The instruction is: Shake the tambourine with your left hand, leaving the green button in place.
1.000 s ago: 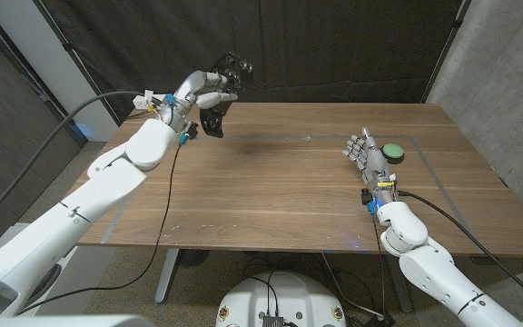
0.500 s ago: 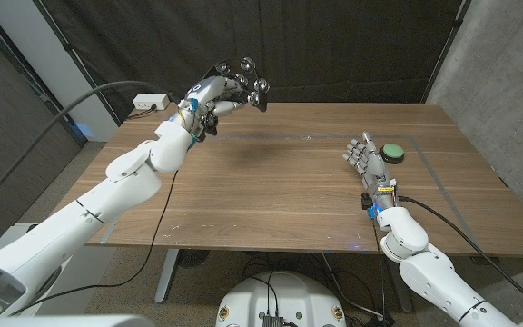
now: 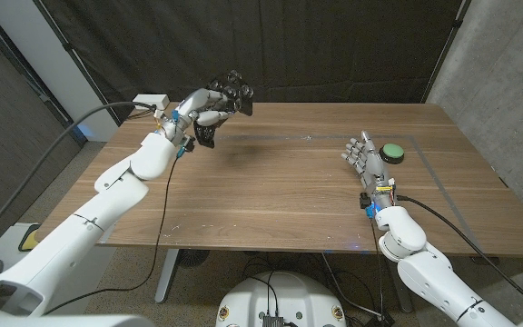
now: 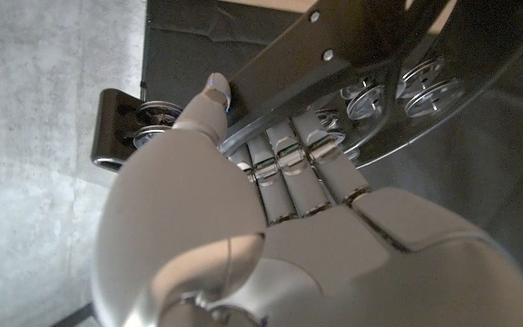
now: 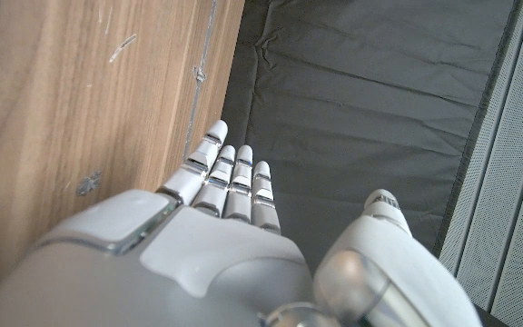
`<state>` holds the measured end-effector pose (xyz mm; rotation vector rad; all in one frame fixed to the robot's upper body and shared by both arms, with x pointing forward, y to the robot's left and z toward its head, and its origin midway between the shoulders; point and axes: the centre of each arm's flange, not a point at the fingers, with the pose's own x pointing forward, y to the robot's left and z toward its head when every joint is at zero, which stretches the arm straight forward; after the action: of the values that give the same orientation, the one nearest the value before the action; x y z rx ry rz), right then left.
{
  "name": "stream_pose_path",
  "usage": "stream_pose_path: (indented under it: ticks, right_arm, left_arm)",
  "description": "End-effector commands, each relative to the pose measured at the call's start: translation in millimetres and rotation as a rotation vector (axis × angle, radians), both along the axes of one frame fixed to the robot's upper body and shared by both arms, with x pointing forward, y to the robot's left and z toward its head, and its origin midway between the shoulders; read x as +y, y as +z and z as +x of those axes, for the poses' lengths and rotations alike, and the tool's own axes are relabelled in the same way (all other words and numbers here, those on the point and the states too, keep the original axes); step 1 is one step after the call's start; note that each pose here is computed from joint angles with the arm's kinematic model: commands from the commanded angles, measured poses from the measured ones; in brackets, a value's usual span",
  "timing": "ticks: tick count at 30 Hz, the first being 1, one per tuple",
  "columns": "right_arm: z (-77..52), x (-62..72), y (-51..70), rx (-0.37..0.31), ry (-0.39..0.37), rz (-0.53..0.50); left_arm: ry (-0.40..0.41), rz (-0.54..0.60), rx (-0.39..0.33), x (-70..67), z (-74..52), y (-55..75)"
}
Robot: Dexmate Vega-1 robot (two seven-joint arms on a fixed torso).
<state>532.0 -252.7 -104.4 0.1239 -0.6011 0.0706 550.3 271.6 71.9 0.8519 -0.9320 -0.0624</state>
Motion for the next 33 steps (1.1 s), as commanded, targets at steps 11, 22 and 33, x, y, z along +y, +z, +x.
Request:
stream_pose_path:
  ticks: [11, 22, 33]
  right_arm:
    - [2.5, 8.4, 9.4, -0.001, 0.004, -0.024]
    - [5.0, 10.6, 12.0, 0.000, 0.017, -0.037]
    - [2.8, 6.0, 10.8, -0.001, 0.013, -0.034]
  left_arm:
    - [-0.949, -1.102, 0.234, 99.0, 32.7, -66.2]
    - [-0.951, -1.120, 0.233, 101.3, 29.0, -73.5]
    - [-0.732, -0.942, 0.112, 95.4, 10.8, -52.5]
